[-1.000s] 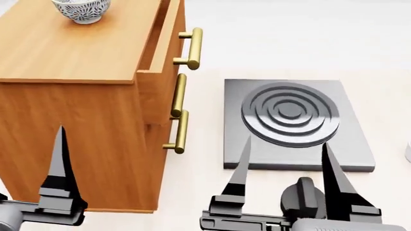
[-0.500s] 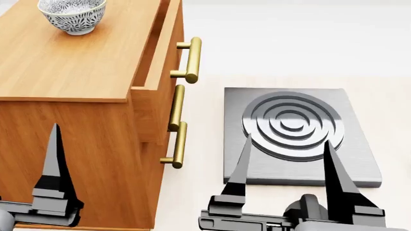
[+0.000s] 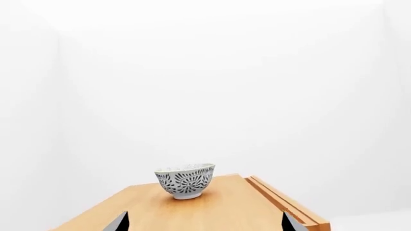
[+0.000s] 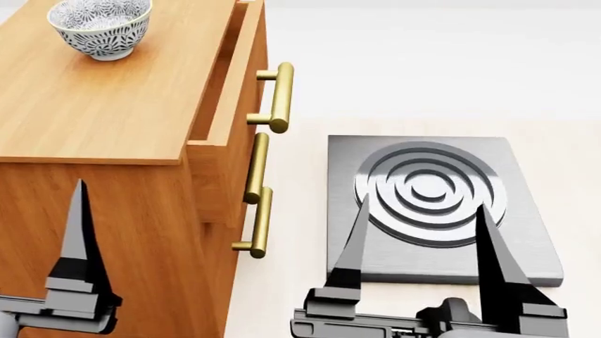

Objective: Pick the akita bowl on the wooden cabinet and place it on the plate.

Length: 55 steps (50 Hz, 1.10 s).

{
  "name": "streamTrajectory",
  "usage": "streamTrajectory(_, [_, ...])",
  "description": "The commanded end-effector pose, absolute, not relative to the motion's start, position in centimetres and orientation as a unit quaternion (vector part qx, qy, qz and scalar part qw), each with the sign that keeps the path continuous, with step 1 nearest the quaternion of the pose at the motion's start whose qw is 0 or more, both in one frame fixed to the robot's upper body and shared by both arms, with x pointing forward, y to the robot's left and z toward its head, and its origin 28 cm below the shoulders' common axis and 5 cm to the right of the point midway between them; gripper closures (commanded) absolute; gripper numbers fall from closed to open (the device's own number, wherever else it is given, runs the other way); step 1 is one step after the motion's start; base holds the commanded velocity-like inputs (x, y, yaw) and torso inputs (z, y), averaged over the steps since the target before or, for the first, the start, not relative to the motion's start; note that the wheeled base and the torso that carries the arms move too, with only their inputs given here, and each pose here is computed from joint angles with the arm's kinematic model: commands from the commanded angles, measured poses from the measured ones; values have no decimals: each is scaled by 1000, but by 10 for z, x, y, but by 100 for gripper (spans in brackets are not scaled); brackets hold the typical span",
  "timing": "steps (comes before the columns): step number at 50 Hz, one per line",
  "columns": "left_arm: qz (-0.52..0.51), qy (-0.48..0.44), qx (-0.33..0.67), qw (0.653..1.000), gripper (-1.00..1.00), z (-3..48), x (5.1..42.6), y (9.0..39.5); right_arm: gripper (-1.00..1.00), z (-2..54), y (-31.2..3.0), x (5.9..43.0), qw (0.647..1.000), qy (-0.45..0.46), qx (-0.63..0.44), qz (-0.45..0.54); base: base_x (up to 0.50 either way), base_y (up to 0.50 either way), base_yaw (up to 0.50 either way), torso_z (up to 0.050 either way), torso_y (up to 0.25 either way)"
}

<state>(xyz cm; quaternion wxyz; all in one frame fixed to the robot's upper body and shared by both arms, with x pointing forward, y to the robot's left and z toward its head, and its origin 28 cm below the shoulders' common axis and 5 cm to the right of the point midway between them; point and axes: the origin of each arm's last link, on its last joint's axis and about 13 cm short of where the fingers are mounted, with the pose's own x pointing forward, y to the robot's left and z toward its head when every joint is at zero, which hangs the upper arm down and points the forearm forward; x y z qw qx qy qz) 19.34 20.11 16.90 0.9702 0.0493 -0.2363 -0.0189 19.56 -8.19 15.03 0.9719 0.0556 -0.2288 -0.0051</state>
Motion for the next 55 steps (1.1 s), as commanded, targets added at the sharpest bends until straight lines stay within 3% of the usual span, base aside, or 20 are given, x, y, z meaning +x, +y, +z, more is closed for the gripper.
streamTrajectory(1, [-27, -258, 80, 962, -100, 180, 184, 197, -100, 152, -83, 194, 971, -232, 56, -3, 0, 0, 0, 0, 0])
streamTrajectory(11, [15, -301, 75, 951, -100, 201, 165, 195, -100, 153, -85, 192, 970, -234, 60, -6, 0, 0, 0, 0, 0])
streamTrajectory(26, [-51, -317, -20, 947, -100, 245, 152, 194, -100, 154, -85, 191, 970, -236, 62, -8, 0, 0, 0, 0, 0])
streamTrajectory(34, [-58, -308, 9, 950, -100, 276, 150, 195, -100, 155, -86, 190, 969, -238, 62, -9, 0, 0, 0, 0, 0])
streamTrajectory(55, [-104, -263, 25, 959, -100, 355, 184, 186, -100, 157, -84, 188, 968, -244, 59, -3, 0, 0, 0, 0, 0])
